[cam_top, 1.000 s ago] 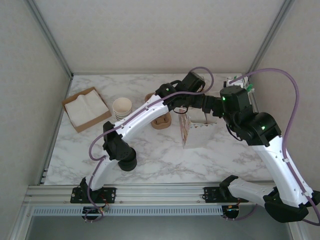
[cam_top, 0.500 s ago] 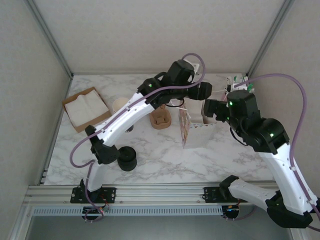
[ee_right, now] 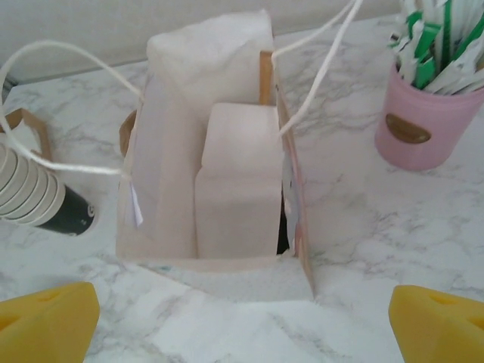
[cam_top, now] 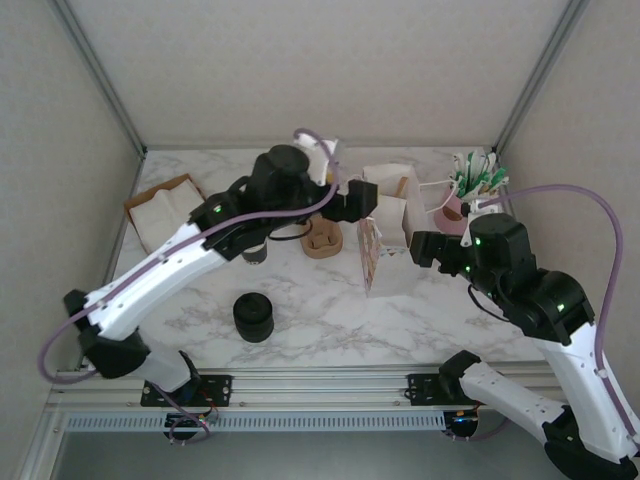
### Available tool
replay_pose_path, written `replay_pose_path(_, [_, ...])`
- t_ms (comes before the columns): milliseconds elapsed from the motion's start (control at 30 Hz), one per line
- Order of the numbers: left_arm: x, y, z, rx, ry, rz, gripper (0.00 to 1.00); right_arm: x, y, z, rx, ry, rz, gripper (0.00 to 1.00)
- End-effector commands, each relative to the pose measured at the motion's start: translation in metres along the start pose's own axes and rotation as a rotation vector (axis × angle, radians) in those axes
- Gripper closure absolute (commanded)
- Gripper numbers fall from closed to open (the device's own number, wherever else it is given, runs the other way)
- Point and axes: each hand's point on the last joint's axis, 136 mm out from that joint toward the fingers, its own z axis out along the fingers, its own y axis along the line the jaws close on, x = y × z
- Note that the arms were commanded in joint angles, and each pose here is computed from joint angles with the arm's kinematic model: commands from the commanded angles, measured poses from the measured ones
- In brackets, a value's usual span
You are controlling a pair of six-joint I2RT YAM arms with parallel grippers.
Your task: Pack the takeout coffee
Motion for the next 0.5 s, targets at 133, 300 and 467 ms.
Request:
replay_pose_path(133, [0.020, 0.002, -0.038, 0.103, -0.080, -0.043, 0.00, 0.044, 0.010, 0.005, -0.098, 0.148, 0.089, 0.04])
replay_pose_path(300, [0.053, 0.015, -0.041, 0.113, -0.037, -0.085, 0.00, 0.077, 0.009, 0.017, -0.135, 0.215, 0.153, 0.08])
replay_pose_path(467, [0.079, 0.030, -0.034, 0.078, 0.003, -0.122, 0.00, 0.090, 0.010, 0.025, -0.140, 0.257, 0.161, 0.11])
